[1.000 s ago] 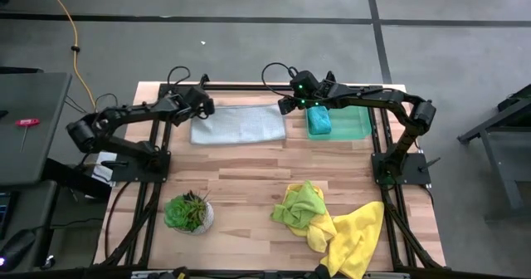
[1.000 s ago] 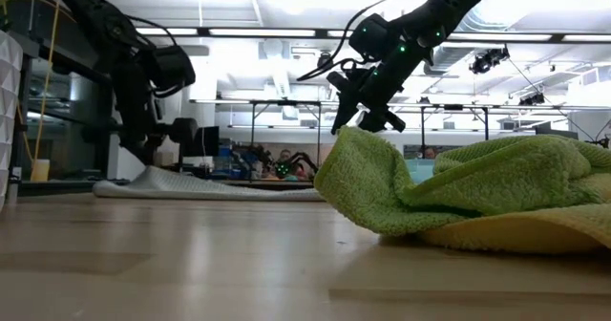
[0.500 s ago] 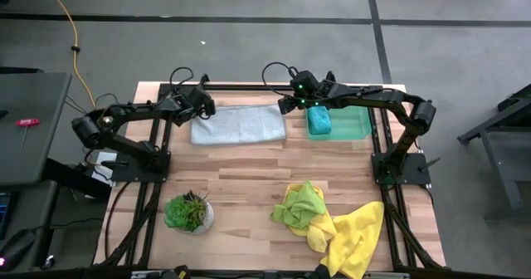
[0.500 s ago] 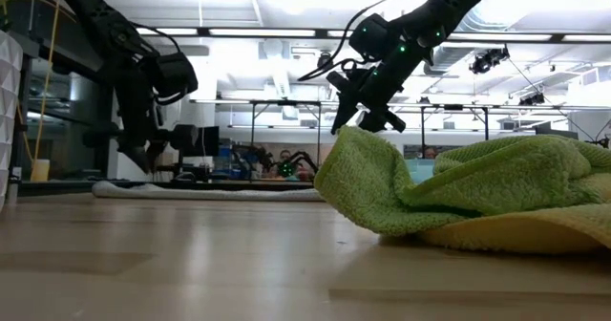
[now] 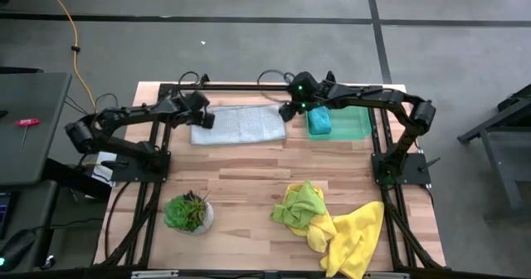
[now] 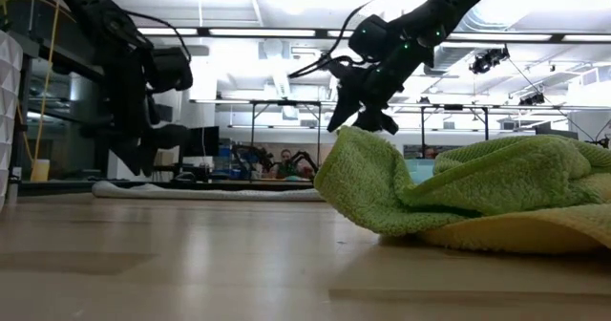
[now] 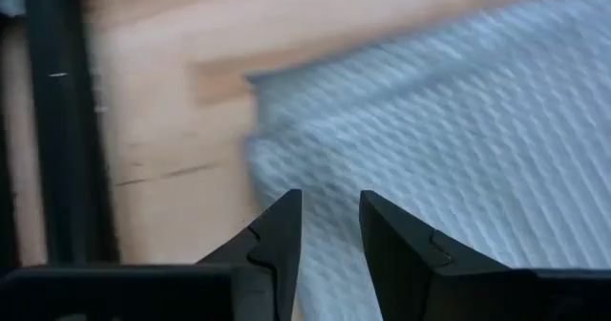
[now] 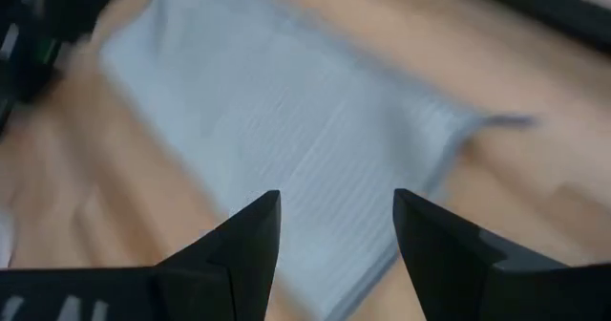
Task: Fold microfiber towels
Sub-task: Fold the gray towel
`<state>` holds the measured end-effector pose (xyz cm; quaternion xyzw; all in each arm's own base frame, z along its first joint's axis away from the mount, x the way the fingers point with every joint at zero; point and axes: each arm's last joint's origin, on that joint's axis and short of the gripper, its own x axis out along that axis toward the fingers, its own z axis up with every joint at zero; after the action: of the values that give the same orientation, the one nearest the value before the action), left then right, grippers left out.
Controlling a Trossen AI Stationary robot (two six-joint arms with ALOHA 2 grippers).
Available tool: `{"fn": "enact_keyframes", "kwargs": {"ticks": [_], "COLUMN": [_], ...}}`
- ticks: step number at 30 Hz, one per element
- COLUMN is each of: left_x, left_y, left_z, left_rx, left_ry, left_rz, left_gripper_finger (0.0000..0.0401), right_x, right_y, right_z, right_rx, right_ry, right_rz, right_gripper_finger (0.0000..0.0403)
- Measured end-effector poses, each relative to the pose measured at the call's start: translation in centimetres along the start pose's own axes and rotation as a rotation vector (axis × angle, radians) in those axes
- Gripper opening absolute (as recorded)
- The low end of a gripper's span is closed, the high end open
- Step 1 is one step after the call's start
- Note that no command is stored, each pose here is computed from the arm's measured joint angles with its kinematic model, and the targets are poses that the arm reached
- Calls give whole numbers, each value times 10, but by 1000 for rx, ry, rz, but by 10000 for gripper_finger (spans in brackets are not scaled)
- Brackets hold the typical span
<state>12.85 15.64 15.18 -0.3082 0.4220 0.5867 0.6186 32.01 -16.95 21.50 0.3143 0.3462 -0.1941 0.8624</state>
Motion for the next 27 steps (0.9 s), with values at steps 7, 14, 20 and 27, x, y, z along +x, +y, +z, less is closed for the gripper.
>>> {"fn": "enact_keyframes", "kwargs": {"ticks": [7,14,20,27], "left_x": [-24,-43,-53,-58], "left_y": [-25,-40,-37,-48], "left_z": [-16,-32,-30,-10], "left_rx": [179,504,625,599], "left_ry": [-16,-58,20,214], "left_rz": [-189,-233,-114,-144], "left_gripper_finger": [79,67,69,69], "right_x": [5,9,10,9], "right_y": [31,55,55,48], "right_z": [-35,-49,-43,-39], "right_rx": [-263,-499,-503,-470], "right_ry": [254,240,184,183], "right_rz": [126,31,42,55], "right_gripper_finger": [194,194,194,194]}}
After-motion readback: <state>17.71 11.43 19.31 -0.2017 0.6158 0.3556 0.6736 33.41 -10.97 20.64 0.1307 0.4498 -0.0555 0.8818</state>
